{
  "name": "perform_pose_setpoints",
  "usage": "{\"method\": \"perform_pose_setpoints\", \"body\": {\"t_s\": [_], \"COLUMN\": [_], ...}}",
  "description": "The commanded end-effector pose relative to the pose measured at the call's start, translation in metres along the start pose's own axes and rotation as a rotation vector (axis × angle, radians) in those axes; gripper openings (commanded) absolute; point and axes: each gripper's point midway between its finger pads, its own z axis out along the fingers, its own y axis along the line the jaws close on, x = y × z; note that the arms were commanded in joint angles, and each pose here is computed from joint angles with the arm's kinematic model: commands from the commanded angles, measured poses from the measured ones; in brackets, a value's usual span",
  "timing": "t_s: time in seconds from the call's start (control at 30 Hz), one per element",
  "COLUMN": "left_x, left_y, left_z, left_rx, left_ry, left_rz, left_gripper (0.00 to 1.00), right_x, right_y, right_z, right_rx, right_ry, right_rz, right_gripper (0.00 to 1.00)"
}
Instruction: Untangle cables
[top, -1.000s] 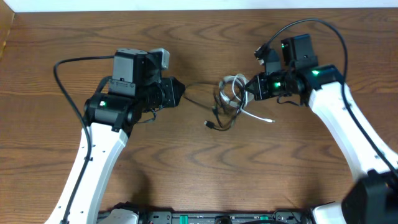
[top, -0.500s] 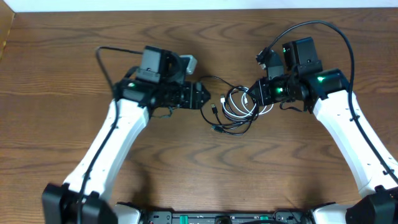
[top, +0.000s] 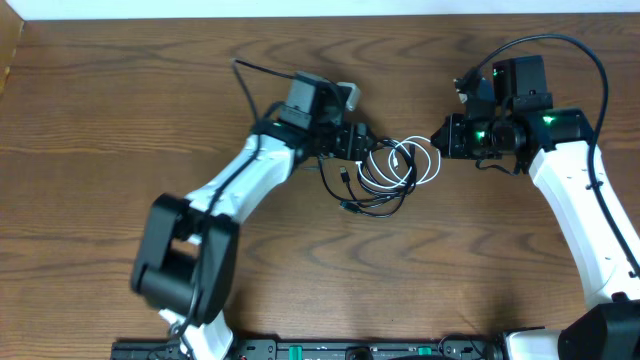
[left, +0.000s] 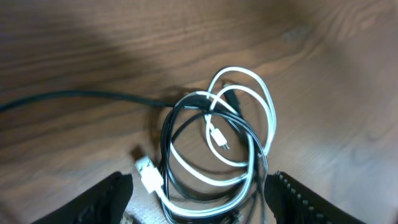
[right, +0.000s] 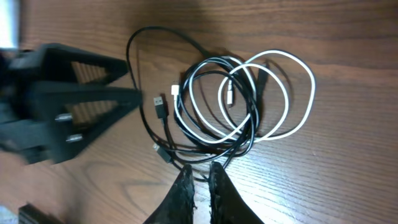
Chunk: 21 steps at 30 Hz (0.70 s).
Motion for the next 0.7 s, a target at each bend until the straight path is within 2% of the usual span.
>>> {"method": "perform_pose_setpoints", "body": {"t_s": [0.0, 0.1, 0.33, 0.67], "left_x": [0.006, 0.009, 0.014, 0.031], "left_y": [-0.002, -0.002, 0.027, 0.036], "left_z": [0.027, 0.043, 0.059, 0.074], "left_rx": [-0.015, -0.060, -0.347, -0.371], "left_ry": [0.004, -0.004, -0.049, -0.003], "left_rz": [0.022, 0.053, 0.113, 0.118], "left_gripper": [0.70, 0.68, 0.64, 0.52], "right_x": [-0.003, -0.002, 0.000, 0.002], "right_y": [-0.003, -0.005, -0.005, -0.006], "right_z": [-0.007, -0.007, -0.006, -0.006], "right_rx": [0.030, 0.040, 0.041, 0.043], "right_ry": [-0.023, -0.017, -0.012, -0.002], "right_rz": [0.008, 0.010, 0.012, 0.012], "right_gripper": [0.09, 0.09, 0.09, 0.09]}}
